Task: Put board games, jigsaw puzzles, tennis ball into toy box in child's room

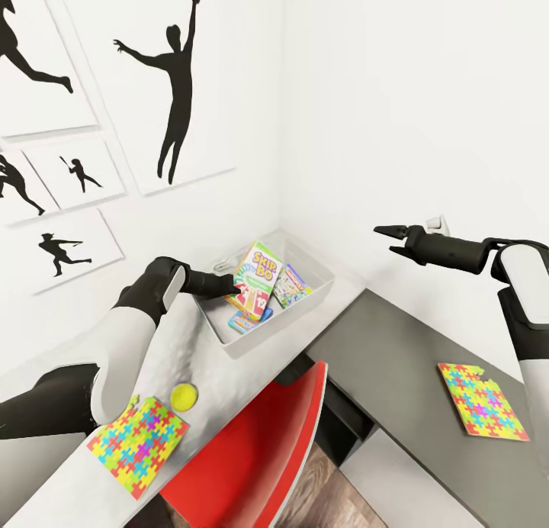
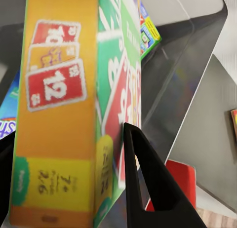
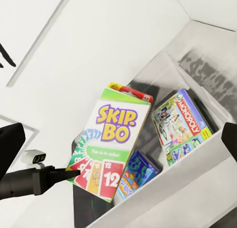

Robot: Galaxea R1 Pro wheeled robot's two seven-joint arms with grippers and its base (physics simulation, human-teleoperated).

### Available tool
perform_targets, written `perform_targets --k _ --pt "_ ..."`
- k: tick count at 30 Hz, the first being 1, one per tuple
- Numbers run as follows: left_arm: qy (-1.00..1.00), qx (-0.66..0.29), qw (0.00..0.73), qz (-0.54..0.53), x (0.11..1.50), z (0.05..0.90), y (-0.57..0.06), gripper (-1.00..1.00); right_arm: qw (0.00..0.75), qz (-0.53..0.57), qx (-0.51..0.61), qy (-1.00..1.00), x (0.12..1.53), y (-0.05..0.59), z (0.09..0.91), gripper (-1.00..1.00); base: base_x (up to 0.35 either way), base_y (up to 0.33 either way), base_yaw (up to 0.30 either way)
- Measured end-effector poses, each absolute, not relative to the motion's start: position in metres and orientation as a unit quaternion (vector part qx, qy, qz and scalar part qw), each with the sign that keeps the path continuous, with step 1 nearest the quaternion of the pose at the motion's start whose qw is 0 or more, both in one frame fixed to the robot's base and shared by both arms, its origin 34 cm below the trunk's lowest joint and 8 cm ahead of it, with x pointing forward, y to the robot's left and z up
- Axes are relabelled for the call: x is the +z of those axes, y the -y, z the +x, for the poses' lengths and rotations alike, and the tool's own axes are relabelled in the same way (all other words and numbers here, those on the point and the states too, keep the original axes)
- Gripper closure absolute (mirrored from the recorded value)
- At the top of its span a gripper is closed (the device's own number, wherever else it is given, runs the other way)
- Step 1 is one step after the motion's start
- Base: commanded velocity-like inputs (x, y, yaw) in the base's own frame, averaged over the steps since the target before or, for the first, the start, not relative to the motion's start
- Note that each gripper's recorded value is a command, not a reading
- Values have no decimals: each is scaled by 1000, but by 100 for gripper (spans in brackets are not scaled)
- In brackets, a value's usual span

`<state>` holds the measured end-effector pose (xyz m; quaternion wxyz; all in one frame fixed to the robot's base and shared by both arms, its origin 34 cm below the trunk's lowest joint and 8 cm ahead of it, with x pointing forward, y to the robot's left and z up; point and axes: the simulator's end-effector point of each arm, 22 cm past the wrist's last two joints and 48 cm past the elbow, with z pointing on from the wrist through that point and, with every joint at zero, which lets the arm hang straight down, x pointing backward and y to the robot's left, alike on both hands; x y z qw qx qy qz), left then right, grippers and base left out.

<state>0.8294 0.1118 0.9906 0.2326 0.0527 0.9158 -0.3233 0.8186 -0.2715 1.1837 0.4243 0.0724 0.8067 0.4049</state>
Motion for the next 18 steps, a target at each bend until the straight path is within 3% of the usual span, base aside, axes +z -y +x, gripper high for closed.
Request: perform_targets --k 9,10,18 --pt "-915 -325 233 53 991 829 -111 100 423 73 405 -808 1181 272 818 -100 0 0 0" --pt "-915 -325 233 53 991 829 -111 -100 423 73 405 -808 1181 272 818 -100 0 0 0" --pt "-915 -325 233 53 991 830 -111 -100 419 75 404 -809 1176 272 816 -100 0 0 0"
